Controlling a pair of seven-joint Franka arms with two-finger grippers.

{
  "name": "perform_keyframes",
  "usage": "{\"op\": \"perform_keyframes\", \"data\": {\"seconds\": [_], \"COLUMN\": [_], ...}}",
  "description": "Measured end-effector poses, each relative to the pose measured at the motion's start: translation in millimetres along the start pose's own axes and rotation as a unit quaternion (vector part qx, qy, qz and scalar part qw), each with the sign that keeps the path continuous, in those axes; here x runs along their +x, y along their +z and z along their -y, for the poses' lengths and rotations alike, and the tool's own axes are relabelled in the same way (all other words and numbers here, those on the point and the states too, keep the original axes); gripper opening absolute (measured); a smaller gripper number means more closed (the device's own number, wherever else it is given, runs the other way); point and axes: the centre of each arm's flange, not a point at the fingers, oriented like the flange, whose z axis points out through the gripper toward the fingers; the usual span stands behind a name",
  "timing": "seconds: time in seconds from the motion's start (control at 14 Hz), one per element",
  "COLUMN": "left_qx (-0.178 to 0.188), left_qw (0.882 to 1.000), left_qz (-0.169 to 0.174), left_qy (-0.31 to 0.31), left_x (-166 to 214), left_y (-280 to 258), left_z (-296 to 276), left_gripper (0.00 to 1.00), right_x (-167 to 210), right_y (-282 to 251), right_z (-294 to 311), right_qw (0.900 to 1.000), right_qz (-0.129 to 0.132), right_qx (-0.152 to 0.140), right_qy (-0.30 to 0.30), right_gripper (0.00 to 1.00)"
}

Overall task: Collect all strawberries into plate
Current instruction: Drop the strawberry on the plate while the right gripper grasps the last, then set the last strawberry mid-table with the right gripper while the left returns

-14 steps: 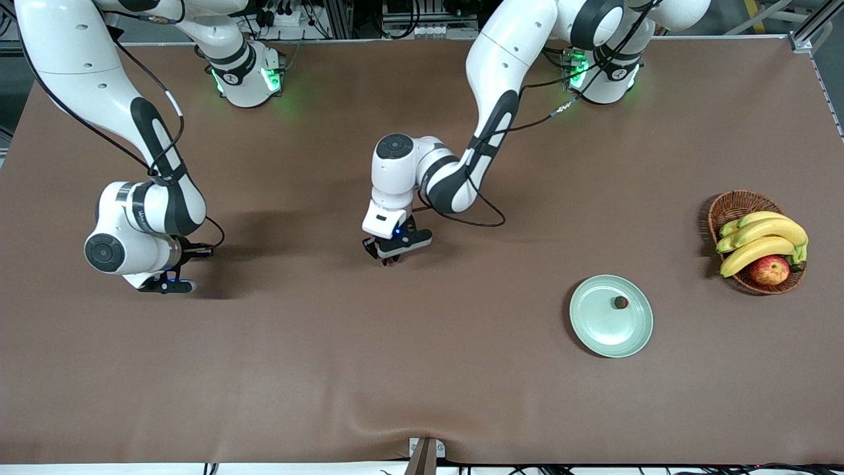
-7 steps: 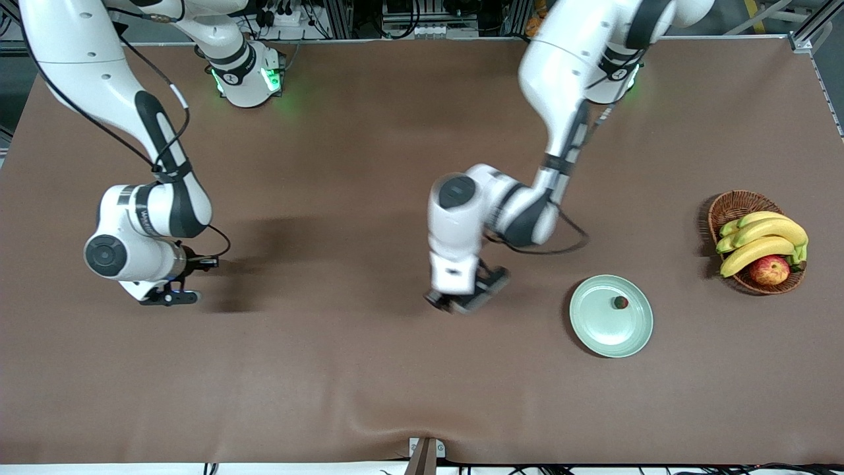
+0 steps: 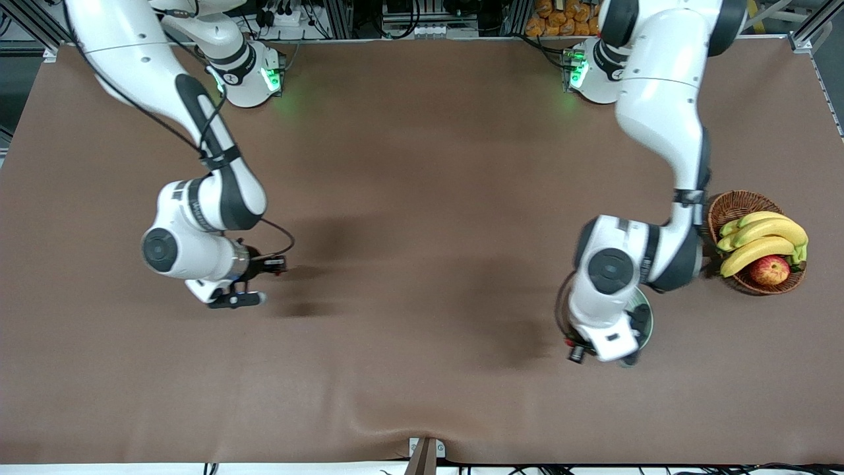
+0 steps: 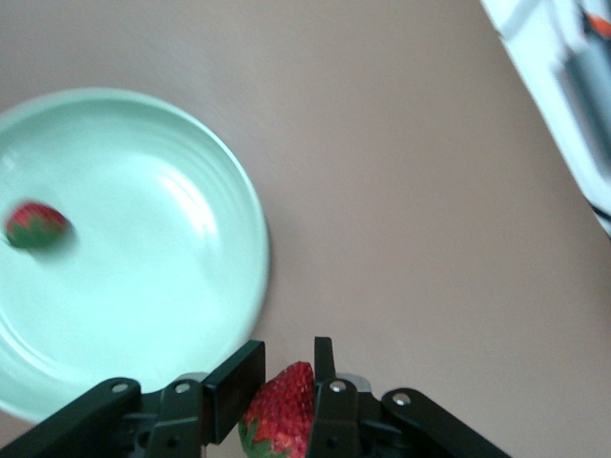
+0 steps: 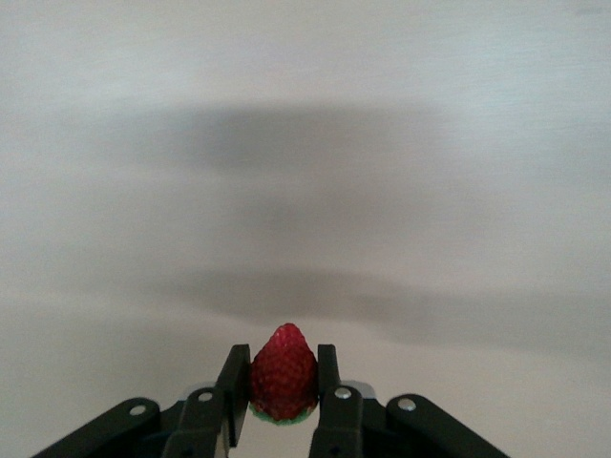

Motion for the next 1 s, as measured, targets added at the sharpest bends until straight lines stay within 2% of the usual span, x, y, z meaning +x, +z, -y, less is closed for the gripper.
{"op": "perform_keyframes", "data": {"seconds": [0.14,0.29,0.5,0.71,0.86,1.0], "left_qx": [0.021,0.043,0.084,0.108,0.110,0.107], "left_qw": [1.000,0.999,0.996,0.994,0.993,0.994], "left_qz": [0.002,0.006,0.017,0.024,0.024,0.024], "left_qy": [-0.019,-0.028,-0.024,-0.020,-0.021,-0.022], "left_x": [28,39,29,21,20,21], "left_y": [9,20,43,60,62,58], "left_z": [15,32,62,80,82,80], "left_gripper": [0.28,0.28,0.28,0.28,0.41,0.61], "right_x": [-6,-11,-20,-26,-24,-23], "right_y": [10,19,48,85,92,93], "right_z": [47,88,142,170,174,177], "right_qw": [1.000,0.999,0.999,0.999,0.999,0.999], "right_qz": [0.003,-0.010,-0.044,-0.048,-0.047,-0.047], "right_qx": [0.013,0.028,0.028,0.020,0.019,0.019], "right_qy": [-0.004,0.016,0.013,0.007,0.005,0.003], "right_gripper": [0.33,0.33,0.33,0.33,0.33,0.33]}}
